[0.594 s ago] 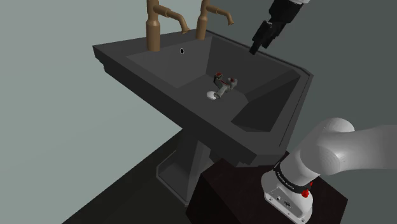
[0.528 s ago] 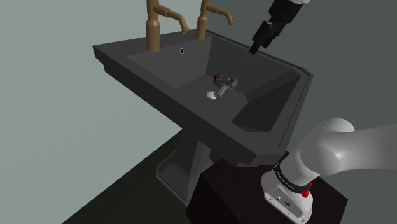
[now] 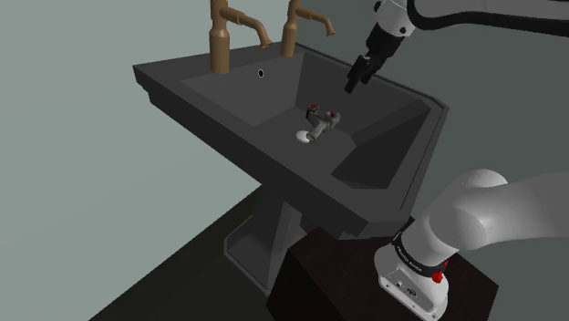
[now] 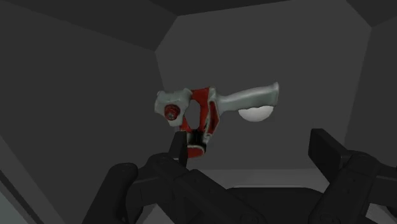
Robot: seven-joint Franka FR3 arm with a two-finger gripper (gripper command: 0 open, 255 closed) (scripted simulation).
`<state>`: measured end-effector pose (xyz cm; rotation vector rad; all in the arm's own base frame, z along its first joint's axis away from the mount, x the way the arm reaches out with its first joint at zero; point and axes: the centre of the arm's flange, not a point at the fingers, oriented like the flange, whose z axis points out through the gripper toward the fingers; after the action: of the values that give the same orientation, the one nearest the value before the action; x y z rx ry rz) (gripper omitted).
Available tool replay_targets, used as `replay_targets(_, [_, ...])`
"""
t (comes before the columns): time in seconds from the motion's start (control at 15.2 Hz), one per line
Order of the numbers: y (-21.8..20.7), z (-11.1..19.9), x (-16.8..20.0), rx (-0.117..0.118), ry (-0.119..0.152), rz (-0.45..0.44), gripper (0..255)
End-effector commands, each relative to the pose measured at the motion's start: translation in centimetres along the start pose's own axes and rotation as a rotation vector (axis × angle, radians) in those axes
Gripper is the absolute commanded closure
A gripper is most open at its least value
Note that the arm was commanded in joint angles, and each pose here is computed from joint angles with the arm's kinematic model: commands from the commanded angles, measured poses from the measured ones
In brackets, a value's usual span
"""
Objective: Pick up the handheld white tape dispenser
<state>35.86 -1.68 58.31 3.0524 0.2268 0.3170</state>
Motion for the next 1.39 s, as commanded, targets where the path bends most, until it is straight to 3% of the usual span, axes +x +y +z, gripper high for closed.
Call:
replay_targets(0.0, [1.4, 2.1, 0.9, 0.000, 0.000, -0.005, 0])
replay_targets(0.79, [9.1, 15.2, 5.4, 0.005, -0.008, -0.033, 0])
replay_targets(1.32, [9.2, 19.5, 4.9, 0.005, -0.008, -0.034, 0])
